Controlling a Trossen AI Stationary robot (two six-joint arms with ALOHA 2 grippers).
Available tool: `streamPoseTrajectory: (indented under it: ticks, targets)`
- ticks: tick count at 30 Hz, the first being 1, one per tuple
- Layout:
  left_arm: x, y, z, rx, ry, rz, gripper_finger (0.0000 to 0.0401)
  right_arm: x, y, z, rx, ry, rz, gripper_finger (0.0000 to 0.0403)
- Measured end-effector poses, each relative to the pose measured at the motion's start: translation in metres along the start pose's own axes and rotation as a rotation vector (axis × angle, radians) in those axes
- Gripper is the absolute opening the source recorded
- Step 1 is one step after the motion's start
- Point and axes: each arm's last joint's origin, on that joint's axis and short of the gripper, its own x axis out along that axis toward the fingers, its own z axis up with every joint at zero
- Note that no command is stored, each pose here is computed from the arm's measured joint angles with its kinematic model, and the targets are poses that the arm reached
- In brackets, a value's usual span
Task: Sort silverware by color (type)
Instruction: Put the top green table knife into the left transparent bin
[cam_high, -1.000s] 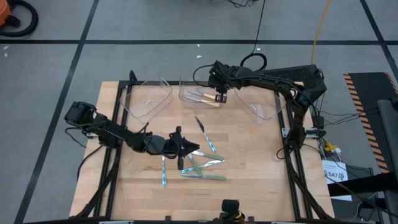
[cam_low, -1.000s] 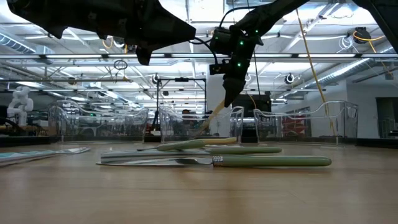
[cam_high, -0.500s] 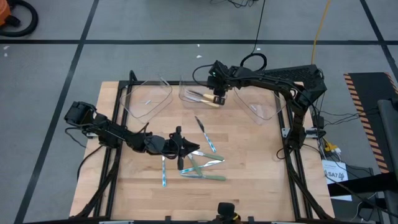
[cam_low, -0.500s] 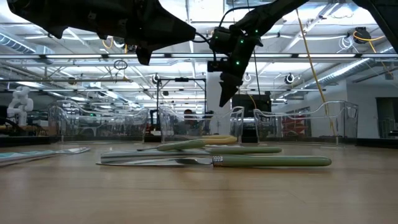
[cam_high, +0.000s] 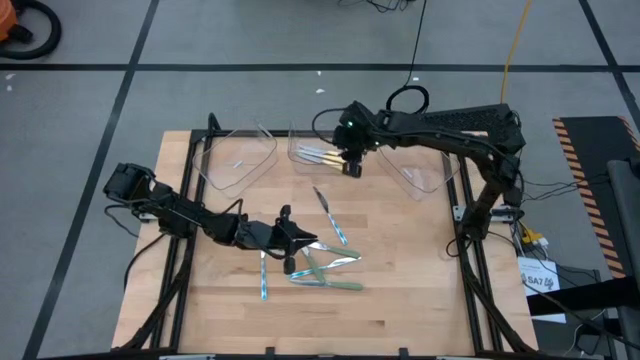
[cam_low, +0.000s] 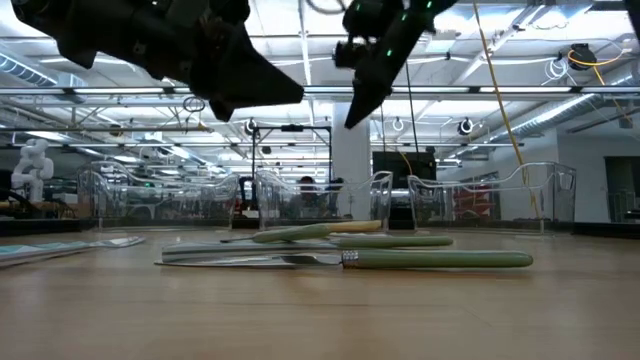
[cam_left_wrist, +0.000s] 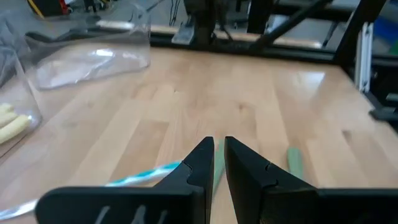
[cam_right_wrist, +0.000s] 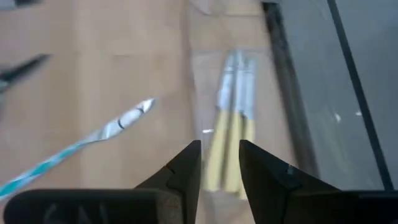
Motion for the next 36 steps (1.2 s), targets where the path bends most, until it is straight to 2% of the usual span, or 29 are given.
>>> streamPoseTrajectory:
  ticks: [4,8,10,18,26,36]
  targets:
    - [0.0,0.0,-0.002,-0.008,0.019,0.004,0.0044,-0.024,0.035,0.002,-0.002,0.0,0.056,0.0105]
    - [0.0,0.001,-0.003,-0.043,0.033,0.007,0.0044,-0.029,0.081,-0.013,-0.039,0.005,0.126,0.0105]
    - [-0.001,-0.001,-0.006,-0.06,0.052,0.004,0.0044,-0.026,0.104,-0.025,-0.038,-0.005,0.146,0.0105]
    - [-0.01,-0.023,-0.016,-0.093,0.105,-0.006,0.0045,0.003,0.185,-0.083,-0.006,-0.162,0.063,0.0105]
    - [-0.024,-0.049,-0.023,-0.073,0.098,-0.014,0.0045,0.027,0.219,-0.117,0.114,-0.259,0.02,0.0105]
    - [-0.028,-0.053,-0.026,-0.055,0.11,-0.003,0.0045,0.048,0.26,-0.133,0.03,-0.238,0.084,0.0105]
